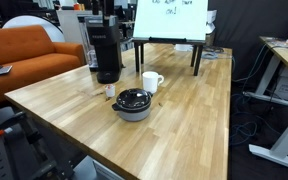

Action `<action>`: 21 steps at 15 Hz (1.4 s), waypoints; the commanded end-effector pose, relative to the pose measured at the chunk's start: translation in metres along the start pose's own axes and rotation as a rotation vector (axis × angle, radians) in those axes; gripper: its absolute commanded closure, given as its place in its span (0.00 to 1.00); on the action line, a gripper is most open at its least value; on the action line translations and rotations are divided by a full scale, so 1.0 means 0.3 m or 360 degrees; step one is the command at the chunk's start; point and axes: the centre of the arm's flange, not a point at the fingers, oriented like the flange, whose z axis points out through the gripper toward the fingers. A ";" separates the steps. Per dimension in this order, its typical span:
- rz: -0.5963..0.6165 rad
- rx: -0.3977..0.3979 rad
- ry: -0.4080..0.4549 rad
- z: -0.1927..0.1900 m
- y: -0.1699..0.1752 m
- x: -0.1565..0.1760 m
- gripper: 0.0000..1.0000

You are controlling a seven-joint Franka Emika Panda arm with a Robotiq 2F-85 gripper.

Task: Open the coffee maker

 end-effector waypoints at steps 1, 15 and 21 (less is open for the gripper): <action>0.0018 0.0077 0.0009 0.003 0.035 -0.009 0.00; -0.0099 0.0240 0.0002 0.044 0.105 -0.020 0.00; -0.0127 0.0183 -0.0018 0.066 0.110 -0.021 0.00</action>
